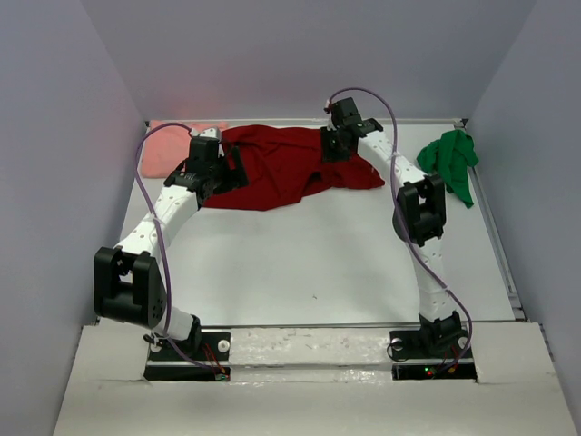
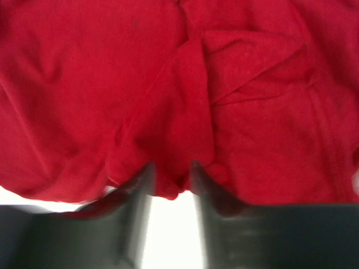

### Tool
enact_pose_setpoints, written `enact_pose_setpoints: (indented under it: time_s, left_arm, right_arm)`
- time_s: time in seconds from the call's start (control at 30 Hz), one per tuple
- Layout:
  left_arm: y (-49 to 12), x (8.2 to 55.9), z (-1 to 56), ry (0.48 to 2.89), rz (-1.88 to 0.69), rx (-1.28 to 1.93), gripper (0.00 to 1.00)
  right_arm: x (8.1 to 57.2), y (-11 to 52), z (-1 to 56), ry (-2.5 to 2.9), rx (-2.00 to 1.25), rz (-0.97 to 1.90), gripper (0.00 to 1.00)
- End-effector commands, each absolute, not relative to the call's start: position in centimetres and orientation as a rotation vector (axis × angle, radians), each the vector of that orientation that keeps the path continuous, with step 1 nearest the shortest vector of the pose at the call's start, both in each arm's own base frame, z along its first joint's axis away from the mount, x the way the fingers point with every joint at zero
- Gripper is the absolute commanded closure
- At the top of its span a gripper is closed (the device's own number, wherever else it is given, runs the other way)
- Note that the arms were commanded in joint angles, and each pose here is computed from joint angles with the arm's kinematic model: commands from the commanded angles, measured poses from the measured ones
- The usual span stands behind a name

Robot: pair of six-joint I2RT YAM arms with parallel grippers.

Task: Fold and stack the t-shirts
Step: Flatten the tshirt out

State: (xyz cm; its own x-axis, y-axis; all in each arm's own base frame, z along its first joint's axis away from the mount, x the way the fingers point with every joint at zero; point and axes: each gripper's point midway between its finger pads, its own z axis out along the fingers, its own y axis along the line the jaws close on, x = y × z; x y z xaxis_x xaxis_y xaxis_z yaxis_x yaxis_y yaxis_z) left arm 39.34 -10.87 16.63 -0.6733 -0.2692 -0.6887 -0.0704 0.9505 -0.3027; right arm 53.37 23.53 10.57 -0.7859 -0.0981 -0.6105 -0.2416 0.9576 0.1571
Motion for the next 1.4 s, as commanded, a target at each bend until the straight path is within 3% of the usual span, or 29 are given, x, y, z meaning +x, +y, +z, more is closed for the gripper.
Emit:
enact_pose_setpoints:
  time_s: [0.0, 0.03, 0.07, 0.2, 0.23, 0.43, 0.8, 1.13, 1.37]
  left_arm:
    - [-10.3, 40.1, 15.6, 2.318, -0.260, -0.288, 0.09]
    - [-10.6, 40.5, 15.6, 2.323, -0.270, -0.296, 0.17]
    - [-11.0, 40.8, 14.9, 2.351, -0.280, -0.297, 0.26]
    - [-11.4, 41.9, 13.9, 2.395, -0.279, -0.332, 0.92]
    - [-11.7, 42.7, 13.8, 2.396, -0.283, -0.341, 1.00]
    - [-12.6, 46.6, 14.2, 2.361, -0.292, -0.328, 1.00]
    - [-15.8, 51.6, 7.1, 2.542, -0.377, -0.254, 1.00]
    - [-18.5, 45.1, 1.6, 2.756, -0.618, -0.392, 1.00]
    - [-19.9, 38.7, 6.4, 2.688, -0.716, -0.425, 1.00]
  right_arm:
    - [55.5, 18.6, 11.3, 2.472, -0.052, 0.179, 0.92]
    - [55.3, 17.9, 10.6, 2.486, -0.030, 0.127, 1.00]
    - [54.8, 16.6, 10.0, 2.505, -0.017, 0.090, 1.00]
    - [54.5, 14.8, 9.4, 2.510, 0.006, 0.045, 1.00]
    - [54.4, 14.1, 9.2, 2.518, 0.020, 0.040, 1.00]
    - [54.4, 13.7, 9.0, 2.528, 0.009, 0.078, 1.00]
    - [50.9, 13.7, 5.6, 2.617, 0.052, 0.160, 1.00]
    - [44.9, 12.7, 6.5, 2.618, 0.234, 0.203, 1.00]
    - [39.0, 11.3, 7.4, 2.603, 0.347, 0.217, 1.00]
